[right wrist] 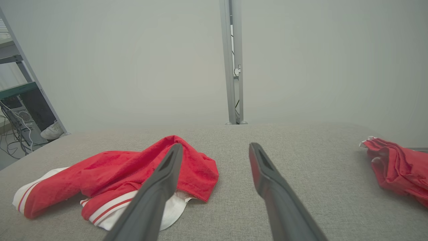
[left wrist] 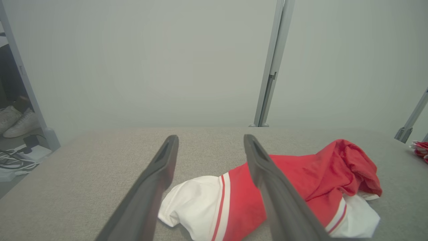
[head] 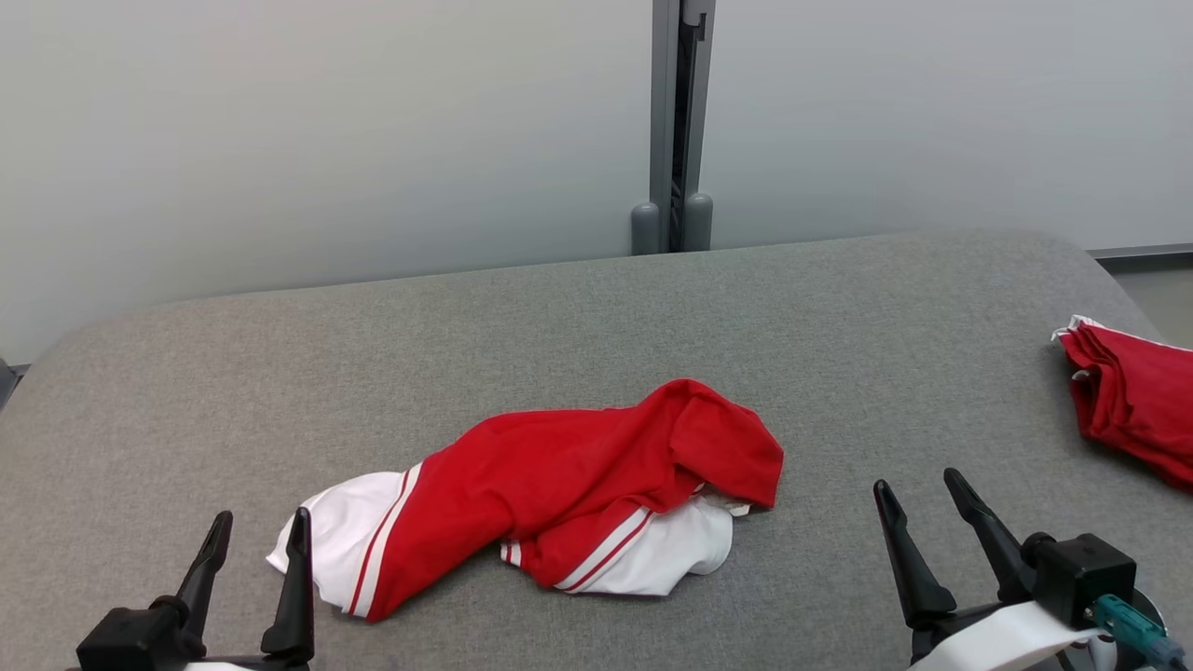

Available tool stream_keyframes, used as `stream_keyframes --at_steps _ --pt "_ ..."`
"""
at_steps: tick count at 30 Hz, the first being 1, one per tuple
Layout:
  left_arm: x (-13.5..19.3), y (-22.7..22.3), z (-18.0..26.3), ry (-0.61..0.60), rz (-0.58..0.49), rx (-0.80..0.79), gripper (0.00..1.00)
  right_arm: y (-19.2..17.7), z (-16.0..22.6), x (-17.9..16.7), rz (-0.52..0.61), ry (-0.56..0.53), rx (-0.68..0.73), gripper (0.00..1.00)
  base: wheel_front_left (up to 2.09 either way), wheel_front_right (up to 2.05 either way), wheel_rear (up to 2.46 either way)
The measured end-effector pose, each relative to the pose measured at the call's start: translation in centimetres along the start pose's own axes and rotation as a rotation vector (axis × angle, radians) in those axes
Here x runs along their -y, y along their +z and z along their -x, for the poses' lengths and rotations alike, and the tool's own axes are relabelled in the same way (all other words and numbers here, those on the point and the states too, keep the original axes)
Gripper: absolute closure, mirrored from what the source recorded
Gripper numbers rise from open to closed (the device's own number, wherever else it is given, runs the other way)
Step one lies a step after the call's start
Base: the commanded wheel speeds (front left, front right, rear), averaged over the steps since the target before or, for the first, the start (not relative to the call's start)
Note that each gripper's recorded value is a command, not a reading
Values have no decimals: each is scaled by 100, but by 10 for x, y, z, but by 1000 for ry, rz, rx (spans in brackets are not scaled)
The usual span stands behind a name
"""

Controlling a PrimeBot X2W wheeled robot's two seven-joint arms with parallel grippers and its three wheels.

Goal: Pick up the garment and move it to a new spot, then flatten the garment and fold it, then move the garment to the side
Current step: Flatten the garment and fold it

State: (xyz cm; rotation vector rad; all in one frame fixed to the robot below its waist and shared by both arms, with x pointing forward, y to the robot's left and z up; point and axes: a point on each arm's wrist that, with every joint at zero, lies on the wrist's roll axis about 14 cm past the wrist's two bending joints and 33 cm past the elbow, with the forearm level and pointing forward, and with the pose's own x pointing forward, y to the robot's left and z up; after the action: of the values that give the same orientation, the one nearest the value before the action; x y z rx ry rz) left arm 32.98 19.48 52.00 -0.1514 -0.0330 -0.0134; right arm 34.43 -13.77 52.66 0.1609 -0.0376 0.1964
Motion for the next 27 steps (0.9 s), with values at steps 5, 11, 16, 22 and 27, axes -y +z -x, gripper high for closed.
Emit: stream_keyframes --at_steps 5,11,16,22,27 --pt "-1 0 1 6 2 -1 0 -2 -2 -3 1 13 -9 0 0 0 0" --pt "-4 6 -1 18 6 17 0 -17 -13 -31 44 131 -79 0 0 0 0" --pt "-10 12 -5 36 10 41 0 -59 -19 -70 80 294 -227 0 0 0 0" --pt "-20 18 -18 57 12 73 0 -107 -24 -97 140 447 -385 0 0 0 0" --pt "-33 14 -23 91 6 70 0 -142 -30 -105 219 544 -491 0 0 0 0"
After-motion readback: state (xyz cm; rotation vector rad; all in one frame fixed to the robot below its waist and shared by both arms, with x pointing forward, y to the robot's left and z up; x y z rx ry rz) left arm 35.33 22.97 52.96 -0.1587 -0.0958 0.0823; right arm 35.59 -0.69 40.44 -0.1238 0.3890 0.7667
